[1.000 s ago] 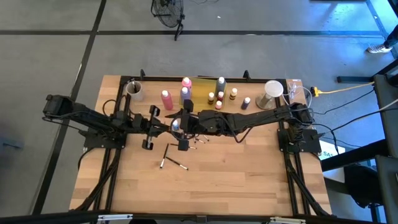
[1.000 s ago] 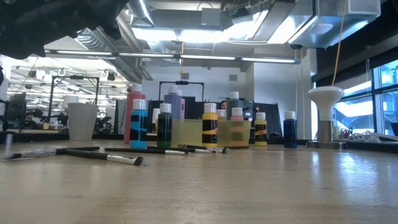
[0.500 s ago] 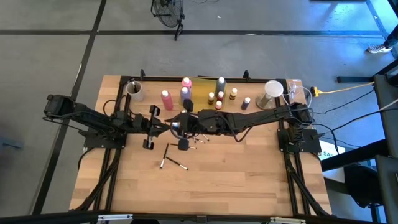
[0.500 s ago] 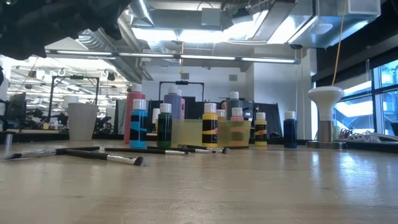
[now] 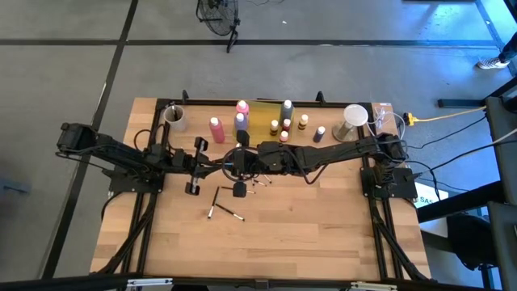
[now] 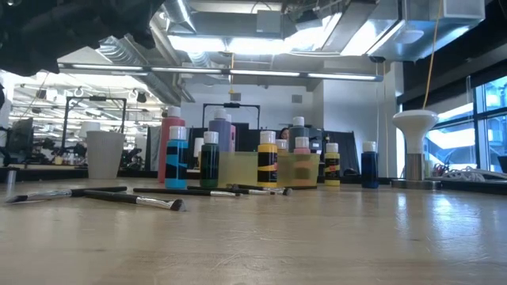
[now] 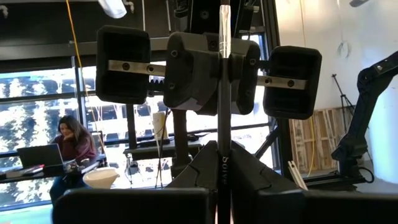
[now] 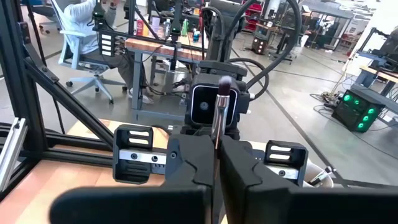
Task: Pick & Place Paint Supplies
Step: Put the silver paintbrush into the white cup
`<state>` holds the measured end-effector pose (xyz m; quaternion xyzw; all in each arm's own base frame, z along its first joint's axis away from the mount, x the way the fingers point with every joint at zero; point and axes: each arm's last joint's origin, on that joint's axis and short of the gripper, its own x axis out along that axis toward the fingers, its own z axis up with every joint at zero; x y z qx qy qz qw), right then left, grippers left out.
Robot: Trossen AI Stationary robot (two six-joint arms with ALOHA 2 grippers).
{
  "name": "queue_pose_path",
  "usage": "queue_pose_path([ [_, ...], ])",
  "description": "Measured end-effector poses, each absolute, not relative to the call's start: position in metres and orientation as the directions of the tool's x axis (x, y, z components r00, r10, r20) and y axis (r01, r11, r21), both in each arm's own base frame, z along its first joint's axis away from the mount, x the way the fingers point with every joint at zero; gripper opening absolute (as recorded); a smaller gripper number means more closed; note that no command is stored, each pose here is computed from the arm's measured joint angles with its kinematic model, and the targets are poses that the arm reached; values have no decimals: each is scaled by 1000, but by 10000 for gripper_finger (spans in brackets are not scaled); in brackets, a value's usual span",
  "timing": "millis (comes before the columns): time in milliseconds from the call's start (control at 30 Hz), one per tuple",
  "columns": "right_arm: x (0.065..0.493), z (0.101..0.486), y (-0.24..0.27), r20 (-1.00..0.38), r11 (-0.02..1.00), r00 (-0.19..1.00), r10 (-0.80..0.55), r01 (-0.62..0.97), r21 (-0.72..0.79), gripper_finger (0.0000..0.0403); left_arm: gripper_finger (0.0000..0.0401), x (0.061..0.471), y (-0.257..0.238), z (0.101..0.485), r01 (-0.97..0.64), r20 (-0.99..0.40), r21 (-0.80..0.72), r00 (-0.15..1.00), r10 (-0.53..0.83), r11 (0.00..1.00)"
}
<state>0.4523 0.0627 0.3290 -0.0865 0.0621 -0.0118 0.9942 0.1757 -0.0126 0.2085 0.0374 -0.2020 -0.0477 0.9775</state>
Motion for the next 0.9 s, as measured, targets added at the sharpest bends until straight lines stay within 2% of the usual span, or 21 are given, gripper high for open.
queue_pose_path([
  [167,452,329,63,-121,985,992,-34,12,-174,13,10,176,-13,208,75,390,97,914,-107,993],
  [533,452,329,62,-118,985,992,-35,14,-174,82,10,176,-13,208,71,387,102,916,-105,992],
  [900,453,331,62,-102,985,994,-31,13,-172,88,10,176,-13,208,68,387,102,916,-102,993],
])
